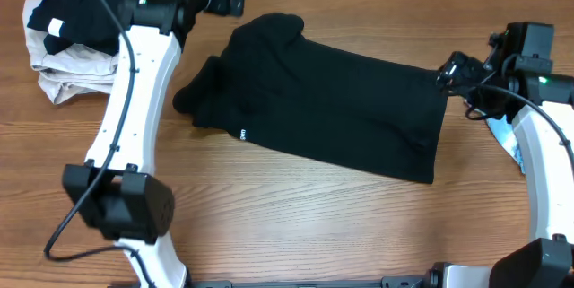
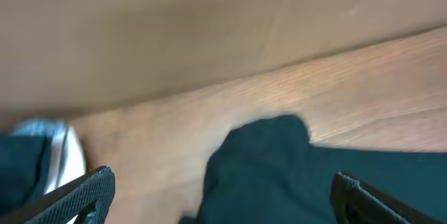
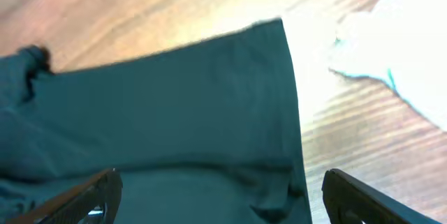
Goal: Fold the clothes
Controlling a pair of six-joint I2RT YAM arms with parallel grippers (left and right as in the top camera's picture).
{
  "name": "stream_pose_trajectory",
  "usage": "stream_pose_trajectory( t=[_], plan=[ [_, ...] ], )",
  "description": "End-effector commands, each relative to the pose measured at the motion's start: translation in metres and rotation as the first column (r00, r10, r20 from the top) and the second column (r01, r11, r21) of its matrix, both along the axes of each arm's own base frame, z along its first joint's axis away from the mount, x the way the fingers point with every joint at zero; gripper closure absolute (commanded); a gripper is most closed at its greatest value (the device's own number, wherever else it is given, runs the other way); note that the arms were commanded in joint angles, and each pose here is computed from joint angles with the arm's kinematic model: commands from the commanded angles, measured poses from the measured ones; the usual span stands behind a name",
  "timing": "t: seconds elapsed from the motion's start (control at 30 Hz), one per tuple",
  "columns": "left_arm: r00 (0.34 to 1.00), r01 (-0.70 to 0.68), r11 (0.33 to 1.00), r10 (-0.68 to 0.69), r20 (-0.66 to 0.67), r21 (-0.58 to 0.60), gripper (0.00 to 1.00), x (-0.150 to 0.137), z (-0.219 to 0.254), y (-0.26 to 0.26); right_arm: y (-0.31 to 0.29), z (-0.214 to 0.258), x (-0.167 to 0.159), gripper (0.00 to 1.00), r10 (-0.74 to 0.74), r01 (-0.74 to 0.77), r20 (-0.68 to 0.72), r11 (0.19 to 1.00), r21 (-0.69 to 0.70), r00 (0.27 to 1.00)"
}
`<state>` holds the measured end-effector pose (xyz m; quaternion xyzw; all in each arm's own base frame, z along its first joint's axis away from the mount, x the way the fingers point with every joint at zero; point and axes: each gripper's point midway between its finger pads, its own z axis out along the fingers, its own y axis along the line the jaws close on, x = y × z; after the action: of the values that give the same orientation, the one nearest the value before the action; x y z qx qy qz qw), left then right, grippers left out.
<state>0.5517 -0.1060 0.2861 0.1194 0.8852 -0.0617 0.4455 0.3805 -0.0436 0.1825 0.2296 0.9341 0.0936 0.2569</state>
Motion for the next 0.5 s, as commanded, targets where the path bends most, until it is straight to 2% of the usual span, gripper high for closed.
stream_pose_trajectory(
  t=[0.0, 0.2, 0.47],
  plan=[
    [0.993, 0.098, 0.995, -0.096, -0.069, 0.026, 0.0, 0.033, -0.058, -0.034, -0.001, 0.009, 0.004, 0.04, 0.031, -0.031, 0.03, 0.999, -0.023, 0.999],
    [0.983, 0.171, 0.983, -0.166, -0.079, 0.064, 0.0, 0.078, -0.134, -0.071, -0.002, 0.005, 0.004, 0.04, 0.052, -0.051, 0.019, 0.998, -0.038, 0.998],
    [0.973, 0.216, 0.974, -0.209, -0.094, 0.072, 0.0, 0.098, -0.227, -0.102, -0.002, 0.005, 0.006, 0.04, 0.053, -0.051, 0.027, 0.998, -0.04, 0.998]
  ],
)
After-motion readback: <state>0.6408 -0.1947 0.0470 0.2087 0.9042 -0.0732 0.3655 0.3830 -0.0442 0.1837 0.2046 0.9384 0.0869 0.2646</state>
